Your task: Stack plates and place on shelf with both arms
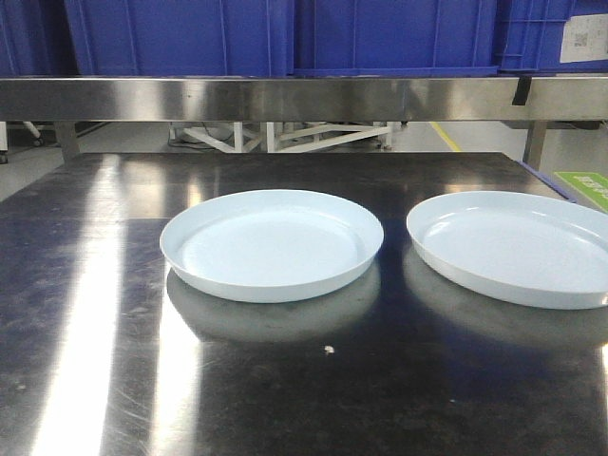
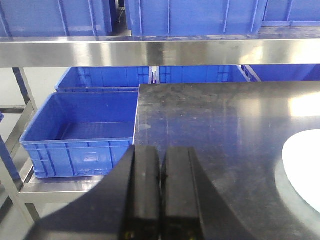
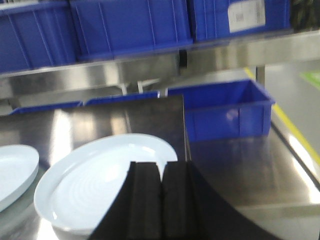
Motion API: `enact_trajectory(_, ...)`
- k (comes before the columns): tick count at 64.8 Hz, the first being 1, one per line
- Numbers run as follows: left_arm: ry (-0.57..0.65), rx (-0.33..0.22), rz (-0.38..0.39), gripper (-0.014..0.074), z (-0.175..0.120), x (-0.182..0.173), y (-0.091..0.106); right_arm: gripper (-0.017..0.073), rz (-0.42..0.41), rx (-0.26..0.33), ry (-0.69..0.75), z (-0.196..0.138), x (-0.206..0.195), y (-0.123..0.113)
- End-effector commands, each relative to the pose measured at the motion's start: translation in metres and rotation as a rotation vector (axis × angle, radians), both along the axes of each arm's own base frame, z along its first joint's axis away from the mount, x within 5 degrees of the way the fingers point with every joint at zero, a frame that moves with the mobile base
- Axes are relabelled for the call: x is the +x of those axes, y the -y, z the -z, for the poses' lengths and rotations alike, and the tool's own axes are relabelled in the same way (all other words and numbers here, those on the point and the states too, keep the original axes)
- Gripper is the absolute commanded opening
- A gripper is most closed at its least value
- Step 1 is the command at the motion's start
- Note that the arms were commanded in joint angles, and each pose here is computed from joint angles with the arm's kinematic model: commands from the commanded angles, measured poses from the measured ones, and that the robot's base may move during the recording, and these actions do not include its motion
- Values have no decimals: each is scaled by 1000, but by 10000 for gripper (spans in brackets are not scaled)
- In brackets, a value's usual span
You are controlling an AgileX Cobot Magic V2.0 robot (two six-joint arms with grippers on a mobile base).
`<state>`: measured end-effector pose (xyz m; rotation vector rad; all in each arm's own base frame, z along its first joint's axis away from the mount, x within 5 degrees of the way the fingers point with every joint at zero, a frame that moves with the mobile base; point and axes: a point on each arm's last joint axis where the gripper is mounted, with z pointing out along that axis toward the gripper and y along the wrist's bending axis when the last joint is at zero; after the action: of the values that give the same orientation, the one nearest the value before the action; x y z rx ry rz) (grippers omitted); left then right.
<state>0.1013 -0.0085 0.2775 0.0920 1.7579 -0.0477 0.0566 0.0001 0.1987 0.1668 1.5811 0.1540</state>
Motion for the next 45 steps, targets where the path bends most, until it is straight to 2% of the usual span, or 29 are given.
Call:
enact_trajectory(1,116,-18,-8,83,-18,1,-1,57,5,29,37,-25,2,0)
enact_trajectory(19,116,-18,-8,83,-18,1,-1,57,-29,37,-388,-41,34,-2)
enact_trajectory(45,116,-18,-8,83,-18,1,-1,57,-45,37,-673,-71,105,-2)
